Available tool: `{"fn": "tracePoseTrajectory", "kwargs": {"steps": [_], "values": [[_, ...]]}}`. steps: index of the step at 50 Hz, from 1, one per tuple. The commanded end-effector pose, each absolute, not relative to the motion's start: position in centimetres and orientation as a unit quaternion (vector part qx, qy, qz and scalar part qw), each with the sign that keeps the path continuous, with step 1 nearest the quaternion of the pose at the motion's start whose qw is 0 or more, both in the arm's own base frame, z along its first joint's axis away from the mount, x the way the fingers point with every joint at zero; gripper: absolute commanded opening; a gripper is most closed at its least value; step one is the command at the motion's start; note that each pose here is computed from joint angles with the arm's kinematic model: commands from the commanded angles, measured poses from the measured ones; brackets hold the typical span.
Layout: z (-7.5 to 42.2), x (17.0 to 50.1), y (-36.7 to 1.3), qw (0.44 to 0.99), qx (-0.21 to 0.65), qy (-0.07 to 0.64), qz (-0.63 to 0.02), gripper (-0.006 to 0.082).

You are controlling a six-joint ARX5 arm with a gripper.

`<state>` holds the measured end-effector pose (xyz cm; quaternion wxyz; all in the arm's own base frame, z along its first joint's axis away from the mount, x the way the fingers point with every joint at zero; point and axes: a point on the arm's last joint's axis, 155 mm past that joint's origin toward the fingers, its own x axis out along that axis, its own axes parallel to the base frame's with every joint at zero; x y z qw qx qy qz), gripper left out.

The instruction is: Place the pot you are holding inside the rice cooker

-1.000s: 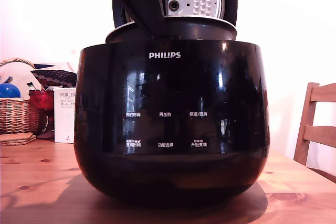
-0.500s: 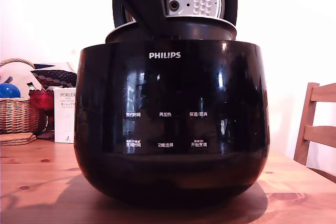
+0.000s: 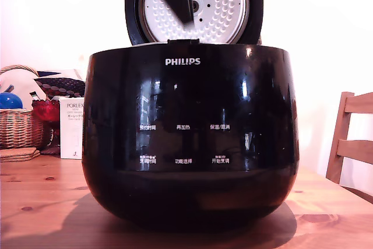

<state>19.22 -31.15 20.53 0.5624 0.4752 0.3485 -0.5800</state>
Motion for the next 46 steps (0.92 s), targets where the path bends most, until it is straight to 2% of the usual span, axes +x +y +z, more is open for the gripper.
{"fn": "tracePoseTrajectory", "kwargs": {"steps": [1,5,10,11,29,46], "values": [[22.5,19.3,-31.3,0.584,0.464,0.341,-0.572,0.0164],[24.2,20.0,-31.1,0.607,0.462,0.333,-0.554,0.0130],[25.7,21.3,-30.5,0.640,0.455,0.331,-0.524,-0.0021],[25.9,21.6,-30.2,0.647,0.452,0.333,-0.516,-0.0029],[28.0,27.4,-23.5,0.746,0.376,0.385,-0.392,-0.0020],[28.9,31.3,-17.0,0.794,0.324,0.414,-0.305,-0.0020]]}}
